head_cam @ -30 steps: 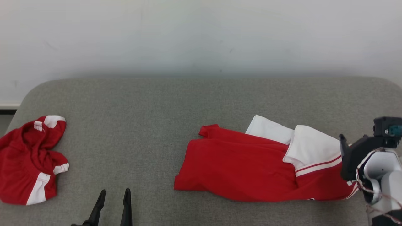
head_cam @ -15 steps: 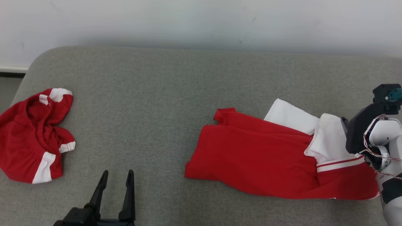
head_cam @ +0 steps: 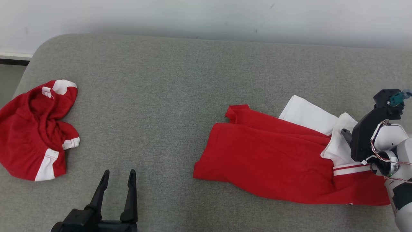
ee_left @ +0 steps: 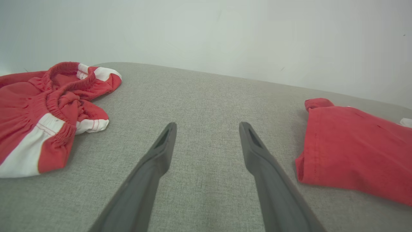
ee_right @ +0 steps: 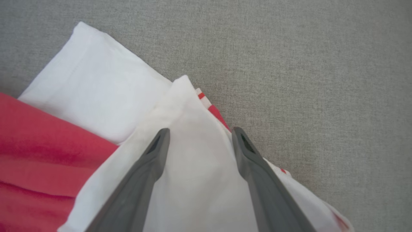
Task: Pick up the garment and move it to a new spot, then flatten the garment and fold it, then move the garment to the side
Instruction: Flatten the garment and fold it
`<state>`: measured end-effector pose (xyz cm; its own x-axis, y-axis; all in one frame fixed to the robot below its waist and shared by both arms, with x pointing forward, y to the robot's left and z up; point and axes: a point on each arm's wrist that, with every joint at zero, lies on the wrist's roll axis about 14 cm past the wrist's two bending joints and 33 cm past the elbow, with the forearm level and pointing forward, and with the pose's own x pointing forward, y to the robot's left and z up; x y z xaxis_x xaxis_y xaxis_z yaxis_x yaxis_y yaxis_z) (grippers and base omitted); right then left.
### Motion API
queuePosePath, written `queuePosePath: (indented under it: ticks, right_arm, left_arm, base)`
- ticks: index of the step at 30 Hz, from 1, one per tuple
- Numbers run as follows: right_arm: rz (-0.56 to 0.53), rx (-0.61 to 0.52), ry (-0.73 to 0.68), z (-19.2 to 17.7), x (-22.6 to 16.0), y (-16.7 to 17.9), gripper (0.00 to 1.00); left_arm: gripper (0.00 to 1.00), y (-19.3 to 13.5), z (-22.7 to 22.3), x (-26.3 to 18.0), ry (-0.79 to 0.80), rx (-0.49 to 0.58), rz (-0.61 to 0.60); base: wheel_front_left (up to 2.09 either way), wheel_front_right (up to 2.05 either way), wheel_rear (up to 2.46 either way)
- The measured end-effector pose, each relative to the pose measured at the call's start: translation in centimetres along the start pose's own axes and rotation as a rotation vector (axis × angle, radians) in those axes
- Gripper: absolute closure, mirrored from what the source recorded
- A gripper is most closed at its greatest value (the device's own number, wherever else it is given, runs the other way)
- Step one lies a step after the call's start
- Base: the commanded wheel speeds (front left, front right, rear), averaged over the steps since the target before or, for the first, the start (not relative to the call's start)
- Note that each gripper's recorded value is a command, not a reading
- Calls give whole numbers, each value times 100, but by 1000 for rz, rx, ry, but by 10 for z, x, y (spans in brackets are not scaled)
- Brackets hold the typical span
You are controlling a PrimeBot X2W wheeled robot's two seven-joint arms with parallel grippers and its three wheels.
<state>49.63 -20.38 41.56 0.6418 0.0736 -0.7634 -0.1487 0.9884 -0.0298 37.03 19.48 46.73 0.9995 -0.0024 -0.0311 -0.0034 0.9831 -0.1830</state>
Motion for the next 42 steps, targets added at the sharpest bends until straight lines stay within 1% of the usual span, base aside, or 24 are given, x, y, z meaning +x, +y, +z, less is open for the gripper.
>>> queuePosePath:
  ticks: [1,2,3,4,5,6,9,11,15,19,23,26,29,33,34,35,39,42]
  right_arm:
    - [3,-2,3,-2,0,1,28]
    - [2,-5,7,-3,0,0,52]
    - [0,-6,11,-5,0,-1,60]
    - [-5,-7,16,-7,0,-4,72]
    - [-8,-6,20,-10,0,-6,91]
    - [-11,-5,22,-11,0,-7,100]
    - [-21,2,14,-12,0,-13,100]
    - [-32,13,-17,-6,-1,-18,100]
    - [-75,51,-95,9,-10,-36,100]
    - [-144,98,-132,9,-22,-62,100]
    - [-229,164,-137,-4,-35,-94,100]
    - [-281,209,-128,-17,-42,-109,100]
    - [-307,236,-93,-35,-45,-111,100]
    - [-305,268,-51,-56,-45,-101,100]
    - [-304,275,-45,-60,-46,-98,82]
    - [-302,284,-47,-63,-48,-97,0]
    - [-312,306,-124,-57,-59,-95,0]
    - [-322,287,-223,-43,-71,-93,0]
  left_arm:
    - [0,0,0,0,0,0,-1]
    - [0,-1,-1,1,1,0,-2]
    - [0,-1,-1,1,2,0,-4]
    - [0,-2,-1,2,1,0,-5]
    - [0,-2,-1,2,1,0,-7]
    - [0,-3,0,3,0,0,-8]
    - [0,-3,-1,4,1,-1,-10]
    - [0,-3,-1,4,2,0,-10]
    - [0,-3,2,6,-7,2,-11]
    - [0,-5,4,6,-15,1,-16]
    - [0,-10,5,6,-18,-3,-31]
    - [0,-14,6,6,-22,-5,-41]
    - [0,-17,7,5,-25,-7,-47]
    - [0,-17,10,1,-32,-8,-47]
    - [0,-16,10,0,-34,-8,-46]
    - [0,-16,11,-1,-36,-8,-45]
    - [0,-16,11,-8,-37,-10,-43]
    - [0,-17,13,-12,-45,-12,-45]
  base:
    - [0,0,0]
    - [0,0,0]
    - [0,0,0]
    - [0,0,0]
    - [0,0,0]
    - [0,0,0]
    - [0,0,0]
    - [0,0,0]
    - [0,0,0]
    - [0,0,0]
    - [0,0,0]
    - [0,0,0]
    - [0,0,0]
    - [0,0,0]
    - [0,0,0]
    - [0,0,0]
    - [0,0,0]
    - [0,0,0]
